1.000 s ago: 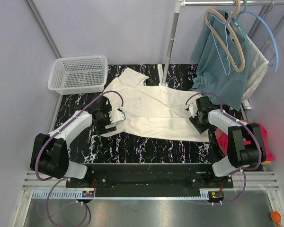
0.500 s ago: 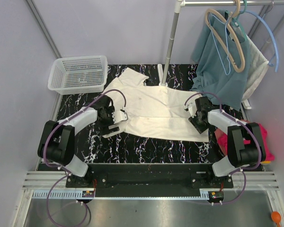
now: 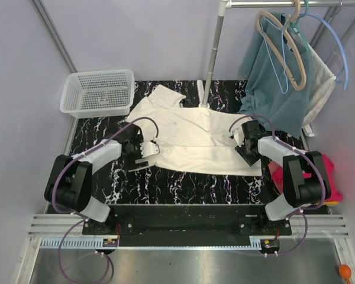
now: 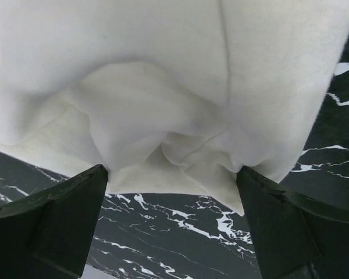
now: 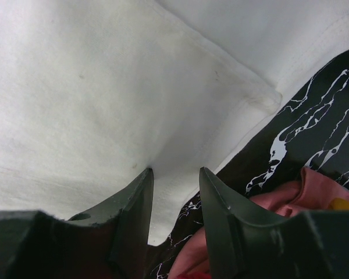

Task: Fold and stack the t-shirts
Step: Fold the tshirt

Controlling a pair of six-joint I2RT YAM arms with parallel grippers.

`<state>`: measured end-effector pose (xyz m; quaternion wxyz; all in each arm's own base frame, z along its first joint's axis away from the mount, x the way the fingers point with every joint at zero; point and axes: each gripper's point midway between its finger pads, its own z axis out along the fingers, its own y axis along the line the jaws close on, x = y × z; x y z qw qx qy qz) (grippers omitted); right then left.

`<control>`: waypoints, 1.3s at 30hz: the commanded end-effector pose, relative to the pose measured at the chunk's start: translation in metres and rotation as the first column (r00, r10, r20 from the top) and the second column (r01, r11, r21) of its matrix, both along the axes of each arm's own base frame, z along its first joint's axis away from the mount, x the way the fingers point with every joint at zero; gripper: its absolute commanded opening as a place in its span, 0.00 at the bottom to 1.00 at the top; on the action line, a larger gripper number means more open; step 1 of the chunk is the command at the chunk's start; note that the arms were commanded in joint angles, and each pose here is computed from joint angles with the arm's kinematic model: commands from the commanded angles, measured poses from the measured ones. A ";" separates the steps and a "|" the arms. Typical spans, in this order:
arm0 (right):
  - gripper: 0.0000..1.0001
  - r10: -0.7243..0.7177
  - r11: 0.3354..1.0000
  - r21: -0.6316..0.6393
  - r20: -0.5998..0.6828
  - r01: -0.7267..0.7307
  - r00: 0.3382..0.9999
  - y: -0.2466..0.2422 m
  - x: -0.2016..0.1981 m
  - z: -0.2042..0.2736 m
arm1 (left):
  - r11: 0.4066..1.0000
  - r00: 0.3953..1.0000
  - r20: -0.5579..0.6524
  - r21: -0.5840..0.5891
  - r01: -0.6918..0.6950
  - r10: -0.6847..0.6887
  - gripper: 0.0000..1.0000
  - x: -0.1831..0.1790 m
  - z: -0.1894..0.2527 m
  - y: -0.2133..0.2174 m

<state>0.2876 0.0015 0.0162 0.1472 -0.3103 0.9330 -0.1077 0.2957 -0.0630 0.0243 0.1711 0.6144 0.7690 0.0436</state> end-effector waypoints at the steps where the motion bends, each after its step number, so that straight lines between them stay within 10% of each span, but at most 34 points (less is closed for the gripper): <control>1: 0.46 0.021 0.999 -0.050 -0.031 -0.023 0.999 -0.009 -0.010 -0.017 | 0.987 1.000 -0.017 0.160 0.018 -0.015 0.99 -0.016 -0.019 0.033; 39: 0.47 0.076 0.997 0.011 -0.015 -0.075 0.997 -0.004 -0.067 0.019 | 0.961 0.995 0.047 0.266 0.074 -0.090 0.99 -0.104 0.002 0.075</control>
